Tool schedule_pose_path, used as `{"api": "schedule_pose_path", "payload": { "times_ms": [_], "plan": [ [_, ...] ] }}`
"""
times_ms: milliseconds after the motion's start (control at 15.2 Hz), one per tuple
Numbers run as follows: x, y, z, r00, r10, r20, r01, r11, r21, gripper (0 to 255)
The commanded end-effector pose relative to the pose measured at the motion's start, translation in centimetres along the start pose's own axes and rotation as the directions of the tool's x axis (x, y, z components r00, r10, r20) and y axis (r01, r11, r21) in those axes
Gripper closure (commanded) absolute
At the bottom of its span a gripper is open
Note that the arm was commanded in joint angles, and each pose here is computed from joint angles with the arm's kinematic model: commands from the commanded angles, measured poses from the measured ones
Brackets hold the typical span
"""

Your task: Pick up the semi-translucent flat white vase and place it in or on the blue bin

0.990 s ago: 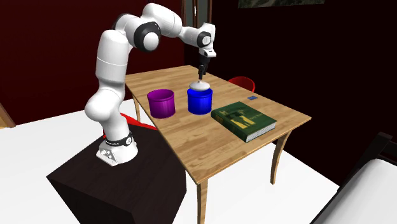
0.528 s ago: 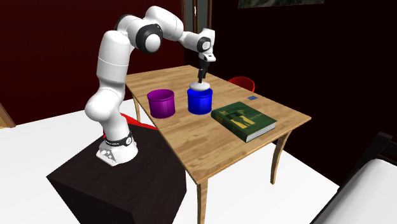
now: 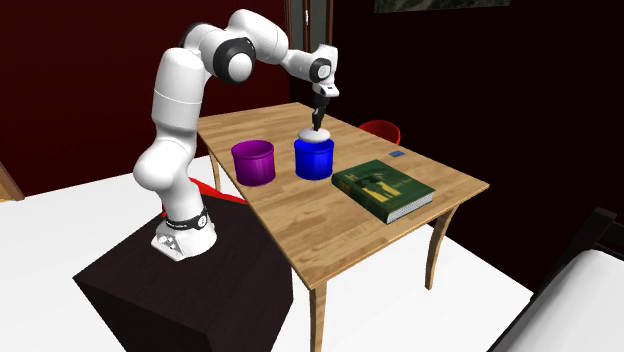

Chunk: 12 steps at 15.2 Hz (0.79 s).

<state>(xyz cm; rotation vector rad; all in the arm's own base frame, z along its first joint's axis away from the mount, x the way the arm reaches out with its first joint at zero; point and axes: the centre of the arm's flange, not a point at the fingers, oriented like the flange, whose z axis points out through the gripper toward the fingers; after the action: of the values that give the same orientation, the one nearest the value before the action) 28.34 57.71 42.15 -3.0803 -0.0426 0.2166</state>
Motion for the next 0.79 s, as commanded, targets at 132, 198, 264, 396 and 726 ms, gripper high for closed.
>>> {"api": "schedule_pose_path", "payload": {
  "times_ms": [132,198,264,396,726],
  "plan": [
    [0.0,0.0,0.1,1.0,0.0,0.001,0.0,1.0,-0.001,255],
    [0.0,0.0,0.1,1.0,0.0,0.001,0.0,1.0,-0.001,255],
    [0.0,0.0,0.1,1.0,0.0,0.001,0.0,1.0,-0.001,255],
    [0.0,0.0,0.1,1.0,0.0,0.001,0.0,1.0,-0.001,255],
    [-0.4,-0.1,-2.5,1.0,0.0,0.001,0.0,1.0,-0.001,255]
  ]
}}
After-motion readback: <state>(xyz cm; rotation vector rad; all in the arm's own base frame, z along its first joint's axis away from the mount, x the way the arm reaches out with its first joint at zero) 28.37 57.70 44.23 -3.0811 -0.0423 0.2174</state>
